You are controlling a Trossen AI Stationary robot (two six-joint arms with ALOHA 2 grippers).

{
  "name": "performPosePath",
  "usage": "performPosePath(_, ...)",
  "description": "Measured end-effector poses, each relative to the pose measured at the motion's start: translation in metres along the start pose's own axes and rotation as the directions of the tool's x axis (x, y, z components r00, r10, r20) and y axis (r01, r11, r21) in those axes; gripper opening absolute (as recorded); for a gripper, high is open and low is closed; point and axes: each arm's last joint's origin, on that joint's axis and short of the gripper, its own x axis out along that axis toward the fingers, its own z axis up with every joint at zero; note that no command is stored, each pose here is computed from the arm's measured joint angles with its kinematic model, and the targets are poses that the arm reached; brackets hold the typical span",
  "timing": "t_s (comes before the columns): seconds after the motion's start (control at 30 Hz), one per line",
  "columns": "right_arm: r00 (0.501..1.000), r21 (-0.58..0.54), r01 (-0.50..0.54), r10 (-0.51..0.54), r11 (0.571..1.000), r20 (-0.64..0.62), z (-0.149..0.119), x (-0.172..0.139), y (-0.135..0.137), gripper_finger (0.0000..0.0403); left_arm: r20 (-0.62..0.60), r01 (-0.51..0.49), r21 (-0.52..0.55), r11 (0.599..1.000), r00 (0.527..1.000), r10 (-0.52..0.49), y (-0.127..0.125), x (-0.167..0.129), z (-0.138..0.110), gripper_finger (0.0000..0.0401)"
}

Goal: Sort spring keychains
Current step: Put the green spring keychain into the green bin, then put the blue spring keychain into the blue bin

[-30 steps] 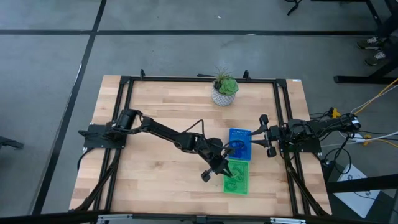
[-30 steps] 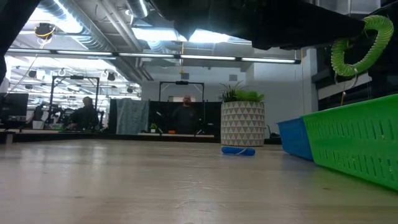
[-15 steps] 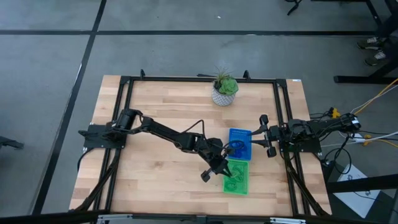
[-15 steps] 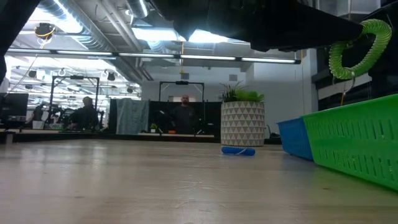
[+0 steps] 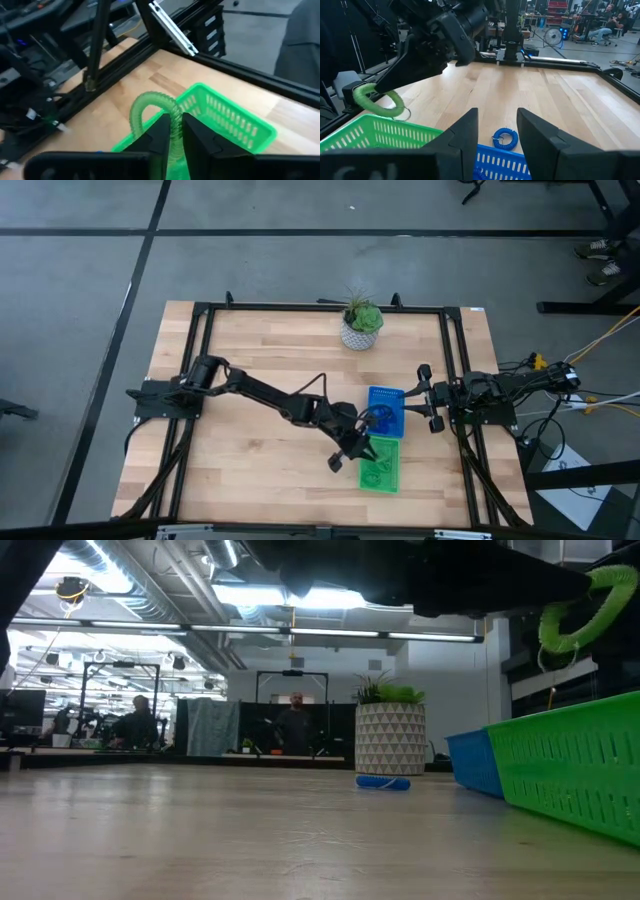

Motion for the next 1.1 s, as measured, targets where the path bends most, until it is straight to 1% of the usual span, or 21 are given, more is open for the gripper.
performPosePath(0.1,1.000,0.000,0.000,0.000,1.000,0.000,0.000,0.000,0.000,0.0136,-0.006,-0.031,0.017,0.999,0.999,0.031,0.000,0.000,0.001,0.0067)
performPosePath(0.17,1.000,0.000,0.000,0.000,1.000,0.000,0.000,0.000,0.000,0.0136,-0.008,-0.034,0.018,0.999,0.999,0.034,0.000,0.000,0.001,0.0086)
performPosePath(0.3,1.000,0.000,0.000,0.000,1.000,0.000,0.000,0.000,0.000,0.0136,-0.015,-0.047,-0.008,0.999,0.999,0.047,0.001,0.000,0.001,0.0120)
performPosePath(0.47,1.000,0.000,0.000,0.000,1.000,0.000,0.000,0.000,0.000,0.0136,-0.073,-0.149,-0.011,0.989,0.986,0.147,0.004,0.000,-0.001,0.0143)
performPosePath(0.57,1.000,0.000,0.000,0.000,1.000,0.000,0.000,0.000,0.000,0.0136,-0.113,-0.194,-0.013,0.981,0.975,0.192,0.005,-0.001,-0.003,0.0145)
performPosePath(0.7,1.000,0.000,0.000,0.000,1.000,0.000,0.000,0.000,0.000,0.0136,-0.148,-0.207,-0.010,0.978,0.968,0.203,0.004,-0.001,-0.006,0.0140)
performPosePath(0.87,1.000,0.000,0.000,0.000,1.000,-0.001,0.000,0.000,0.000,0.0136,-0.192,-0.183,0.030,0.983,0.964,0.185,0.004,-0.008,-0.001,0.0131)
performPosePath(1.0,1.000,0.000,0.000,0.000,1.000,0.000,0.000,0.000,0.000,0.0136,-0.261,-0.153,0.020,0.988,0.953,0.153,0.003,-0.018,0.002,0.0121)
performPosePath(1.1,1.000,0.000,0.000,0.000,1.000,-0.001,0.000,0.000,0.000,0.0136,-0.326,-0.122,0.007,0.993,0.938,0.117,0.002,-0.023,-0.002,0.0112)
